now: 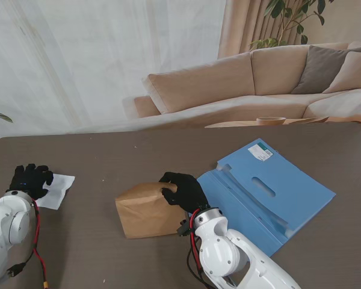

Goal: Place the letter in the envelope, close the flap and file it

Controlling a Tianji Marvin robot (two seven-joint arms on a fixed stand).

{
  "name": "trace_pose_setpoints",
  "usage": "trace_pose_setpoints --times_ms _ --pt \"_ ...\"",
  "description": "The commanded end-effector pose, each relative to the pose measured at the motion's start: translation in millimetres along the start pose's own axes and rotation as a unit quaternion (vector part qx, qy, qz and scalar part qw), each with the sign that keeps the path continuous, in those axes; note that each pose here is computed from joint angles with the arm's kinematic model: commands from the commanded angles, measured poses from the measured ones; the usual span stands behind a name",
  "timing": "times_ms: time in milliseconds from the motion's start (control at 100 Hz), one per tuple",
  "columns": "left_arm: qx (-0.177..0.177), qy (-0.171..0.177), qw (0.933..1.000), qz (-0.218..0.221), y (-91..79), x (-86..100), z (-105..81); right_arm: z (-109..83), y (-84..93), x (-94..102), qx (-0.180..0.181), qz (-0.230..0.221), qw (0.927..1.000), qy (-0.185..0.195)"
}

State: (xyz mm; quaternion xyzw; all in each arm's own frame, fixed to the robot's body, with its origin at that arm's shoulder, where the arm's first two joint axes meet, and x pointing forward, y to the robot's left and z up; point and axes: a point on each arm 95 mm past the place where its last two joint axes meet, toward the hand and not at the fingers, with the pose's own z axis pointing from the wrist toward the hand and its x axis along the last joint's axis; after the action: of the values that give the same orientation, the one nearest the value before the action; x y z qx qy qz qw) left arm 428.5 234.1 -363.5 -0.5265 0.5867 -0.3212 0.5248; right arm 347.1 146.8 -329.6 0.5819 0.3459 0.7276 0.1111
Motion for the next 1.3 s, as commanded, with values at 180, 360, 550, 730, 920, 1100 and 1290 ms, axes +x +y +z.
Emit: trace_pose_setpoints --times_ms 180,360,550,730,920,1100,1290 --pt "-0.022 0.044 0.9987 -0.008 3.5 1.2 -9.1 -1.6 -4.1 2.8 0.009 0.006 0.9999 0.0" --pt "-0.06 0.068 0.9958 0.016 6.5 -4.9 -10.1 -1.3 -3.9 3.3 0.009 0.006 0.9999 0.001" --pt "-0.089 0.07 0.9928 0.039 9.3 -6.0 -6.6 -0.8 -3.8 3.7 0.009 0.005 0.9999 0.002" --pt "-0.069 0.079 0.9937 0.04 13.7 -2.9 -4.2 -0.6 -3.2 3.8 0.009 0.004 1.0 0.002" --pt "-0.048 0.091 0.9943 0.028 15.4 -1.8 0.3 0.0 -3.2 4.1 0.009 0.004 1.0 0.002" --pt "-0.031 0.099 0.9944 0.019 15.5 -0.6 2.2 0.3 -3.0 4.3 0.008 0.004 1.0 0.003" --pt "-0.008 0.104 0.9945 0.009 11.8 0.4 0.2 0.4 -3.2 4.4 0.008 0.003 1.0 0.004"
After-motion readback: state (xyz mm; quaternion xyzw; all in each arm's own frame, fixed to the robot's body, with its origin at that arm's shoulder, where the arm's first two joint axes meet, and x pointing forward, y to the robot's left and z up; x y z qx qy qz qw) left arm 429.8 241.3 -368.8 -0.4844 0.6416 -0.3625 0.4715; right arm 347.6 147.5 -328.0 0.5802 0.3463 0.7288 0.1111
